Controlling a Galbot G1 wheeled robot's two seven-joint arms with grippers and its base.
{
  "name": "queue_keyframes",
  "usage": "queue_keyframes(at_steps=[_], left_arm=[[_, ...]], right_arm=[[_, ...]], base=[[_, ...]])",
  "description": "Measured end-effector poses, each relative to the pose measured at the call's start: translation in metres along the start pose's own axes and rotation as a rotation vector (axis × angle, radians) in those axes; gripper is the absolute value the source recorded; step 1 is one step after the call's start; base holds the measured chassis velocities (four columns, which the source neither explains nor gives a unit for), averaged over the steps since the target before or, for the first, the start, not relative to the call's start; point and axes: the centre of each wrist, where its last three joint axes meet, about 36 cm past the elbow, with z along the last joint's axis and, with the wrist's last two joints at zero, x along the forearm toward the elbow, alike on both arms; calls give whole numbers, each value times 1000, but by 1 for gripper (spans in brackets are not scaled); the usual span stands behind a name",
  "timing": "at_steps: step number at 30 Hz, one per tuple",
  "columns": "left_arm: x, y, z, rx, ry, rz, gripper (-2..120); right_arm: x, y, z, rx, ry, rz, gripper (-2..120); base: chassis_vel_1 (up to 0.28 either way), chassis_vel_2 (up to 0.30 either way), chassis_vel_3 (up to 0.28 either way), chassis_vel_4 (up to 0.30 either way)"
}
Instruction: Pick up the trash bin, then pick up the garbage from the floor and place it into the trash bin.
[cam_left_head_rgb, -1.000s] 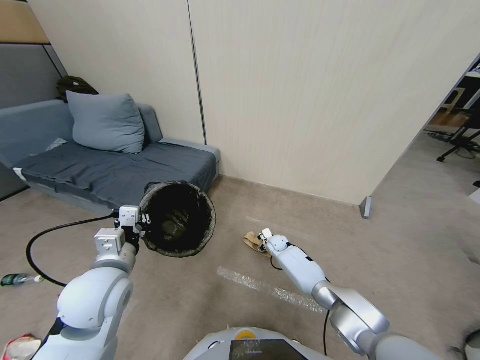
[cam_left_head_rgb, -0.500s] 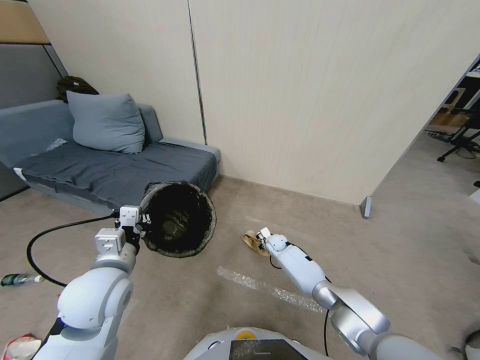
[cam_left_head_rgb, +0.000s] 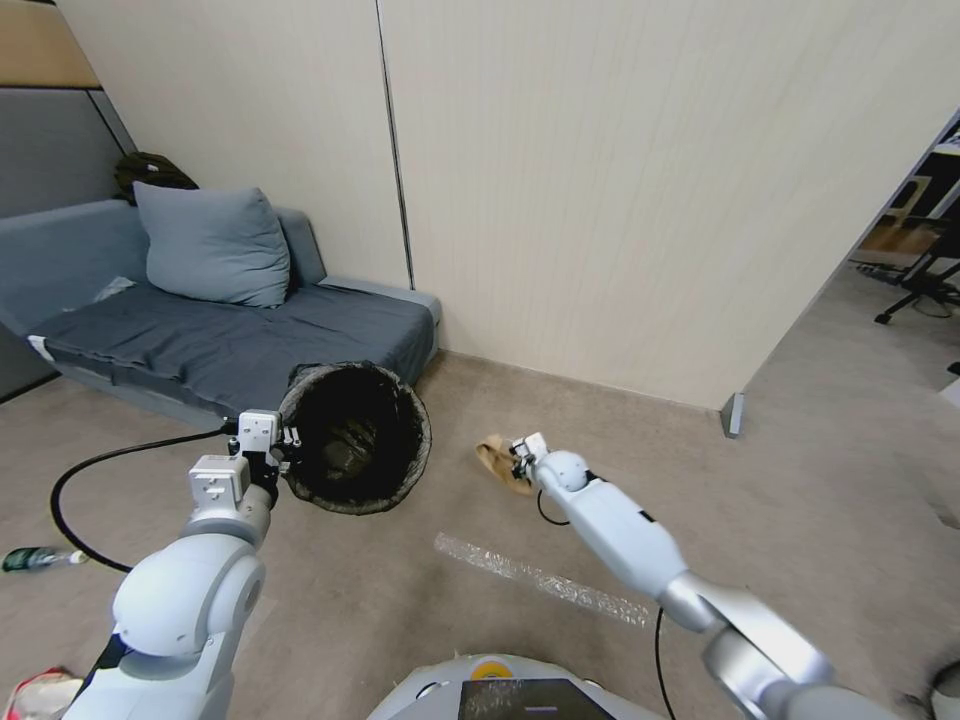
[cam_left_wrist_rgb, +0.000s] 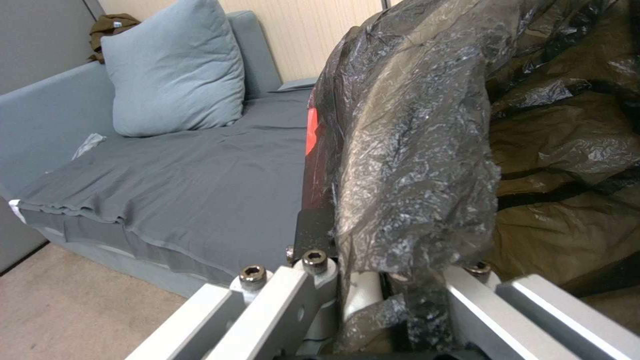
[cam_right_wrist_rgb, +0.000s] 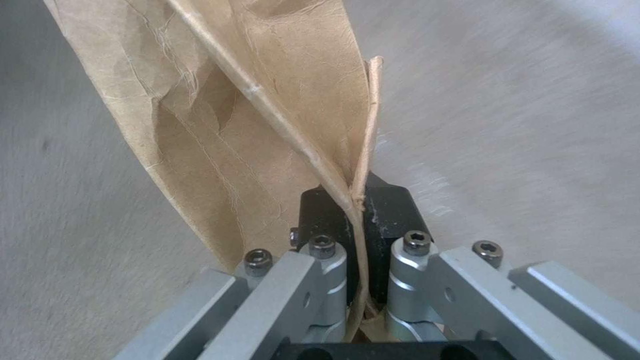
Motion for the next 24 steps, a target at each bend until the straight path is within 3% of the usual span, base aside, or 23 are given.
queue_keyframes(at_steps=[2,3,5,6,9,10,14,19,22,24], left_arm=[[0,0,1,0,3,0,1],[0,0,1,0,3,0,1],[0,-1,3,-1,12,4,1],[0,-1,3,-1,12,4,1],[0,-6,8,-3,30,13,1],[0,-6,8,-3,30,13,1],[-1,-11,11,5,43,24,1],[-3,-13,14,9,53,32,1],[-4,-12,16,10,59,33,1],[-5,-11,17,9,64,27,1]], right_arm=[[39,-14,-12,-32,-80,2,0],[39,-14,-12,-32,-80,2,0],[98,-22,-28,-84,-192,-47,0],[98,-22,-28,-84,-192,-47,0],[180,-14,-56,-92,-348,-162,0],[180,-14,-56,-92,-348,-162,0],[251,4,-91,-81,-492,-322,0],[275,11,-111,-68,-543,-433,0],[275,23,-124,-33,-543,-506,0],[260,43,-141,15,-515,-568,0]], base=[[0,0,0,0],[0,0,0,0],[0,0,0,0],[0,0,0,0],[0,0,0,0],[0,0,0,0],[0,0,0,0],[0,0,0,0],[0,0,0,0],[0,0,0,0]])
